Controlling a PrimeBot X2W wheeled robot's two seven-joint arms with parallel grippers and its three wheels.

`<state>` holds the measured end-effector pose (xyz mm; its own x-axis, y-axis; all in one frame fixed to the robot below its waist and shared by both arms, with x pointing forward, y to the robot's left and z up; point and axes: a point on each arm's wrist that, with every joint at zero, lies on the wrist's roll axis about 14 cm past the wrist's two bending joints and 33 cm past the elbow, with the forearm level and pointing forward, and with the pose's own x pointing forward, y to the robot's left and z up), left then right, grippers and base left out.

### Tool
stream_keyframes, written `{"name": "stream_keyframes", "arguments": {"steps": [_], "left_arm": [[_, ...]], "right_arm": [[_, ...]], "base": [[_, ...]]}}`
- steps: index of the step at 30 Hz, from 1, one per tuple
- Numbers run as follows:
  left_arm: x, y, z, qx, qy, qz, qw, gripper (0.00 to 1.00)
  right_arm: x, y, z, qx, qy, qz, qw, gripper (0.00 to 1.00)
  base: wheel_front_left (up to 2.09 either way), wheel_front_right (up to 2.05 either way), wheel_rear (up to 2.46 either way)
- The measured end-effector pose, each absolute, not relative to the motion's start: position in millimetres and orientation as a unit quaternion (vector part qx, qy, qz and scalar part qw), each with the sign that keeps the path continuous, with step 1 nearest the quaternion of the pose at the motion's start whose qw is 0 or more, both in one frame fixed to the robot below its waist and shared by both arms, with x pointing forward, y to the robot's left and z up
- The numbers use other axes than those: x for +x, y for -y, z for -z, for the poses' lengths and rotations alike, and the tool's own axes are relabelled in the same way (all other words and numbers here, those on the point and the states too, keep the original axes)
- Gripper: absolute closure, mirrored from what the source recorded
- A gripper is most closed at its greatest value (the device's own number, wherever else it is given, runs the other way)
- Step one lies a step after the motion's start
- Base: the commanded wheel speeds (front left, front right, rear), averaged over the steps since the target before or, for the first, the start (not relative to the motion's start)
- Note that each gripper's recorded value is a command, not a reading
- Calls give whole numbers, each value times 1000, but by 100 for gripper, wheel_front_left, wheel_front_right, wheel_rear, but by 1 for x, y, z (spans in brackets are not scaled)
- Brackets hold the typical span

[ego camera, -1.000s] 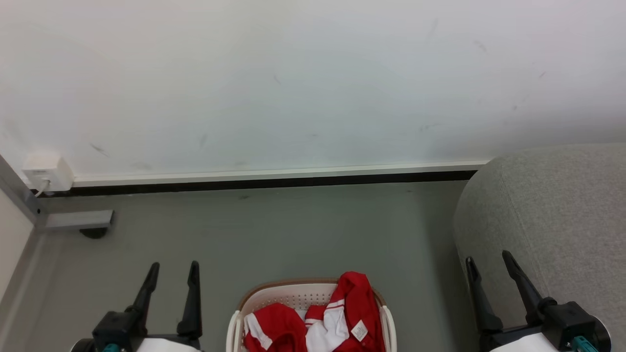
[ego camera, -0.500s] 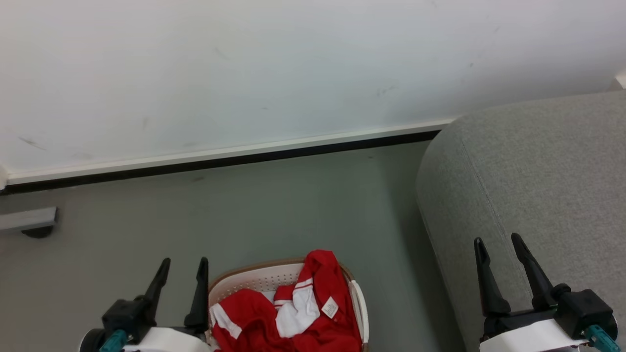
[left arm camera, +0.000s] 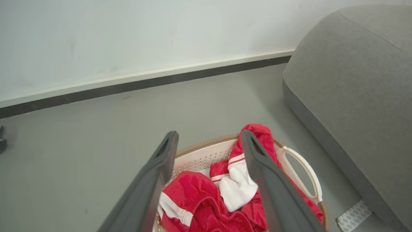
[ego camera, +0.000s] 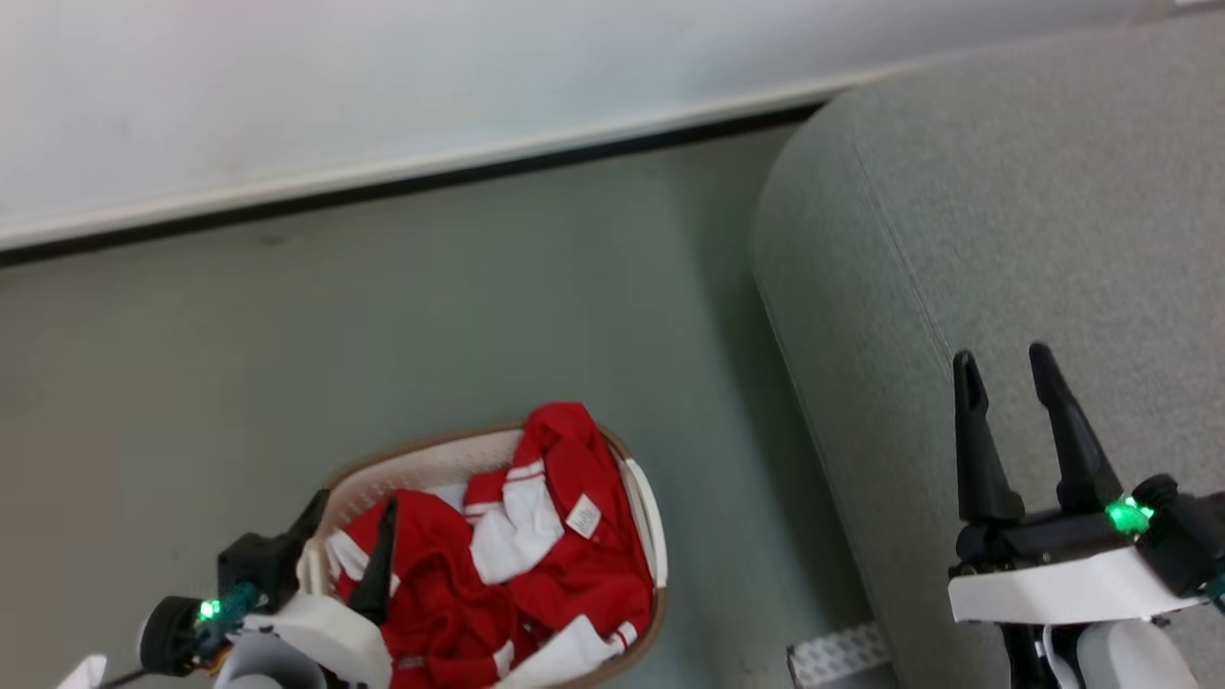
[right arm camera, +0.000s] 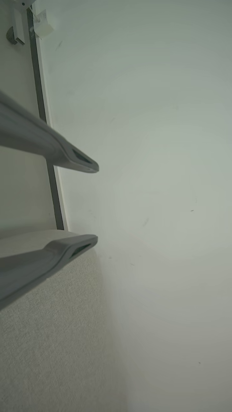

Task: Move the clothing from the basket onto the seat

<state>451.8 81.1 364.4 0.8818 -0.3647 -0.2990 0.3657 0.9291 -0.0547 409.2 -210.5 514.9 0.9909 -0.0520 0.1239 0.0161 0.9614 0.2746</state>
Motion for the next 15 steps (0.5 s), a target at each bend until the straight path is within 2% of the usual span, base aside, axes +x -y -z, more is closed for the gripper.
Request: {"name": "stream_keyframes", "arguments": {"steps": [9, 15], "left_arm": [[452, -55, -263, 64, -295, 271, 914, 0], [422, -34, -201, 114, -394, 343, 845, 0]], "right_arm": [[434, 229, -511, 129, 72, 37, 988, 0], [446, 238, -501, 125, 64, 48, 989, 0]], "base": [[0, 0, 0], [0, 0, 0]]}}
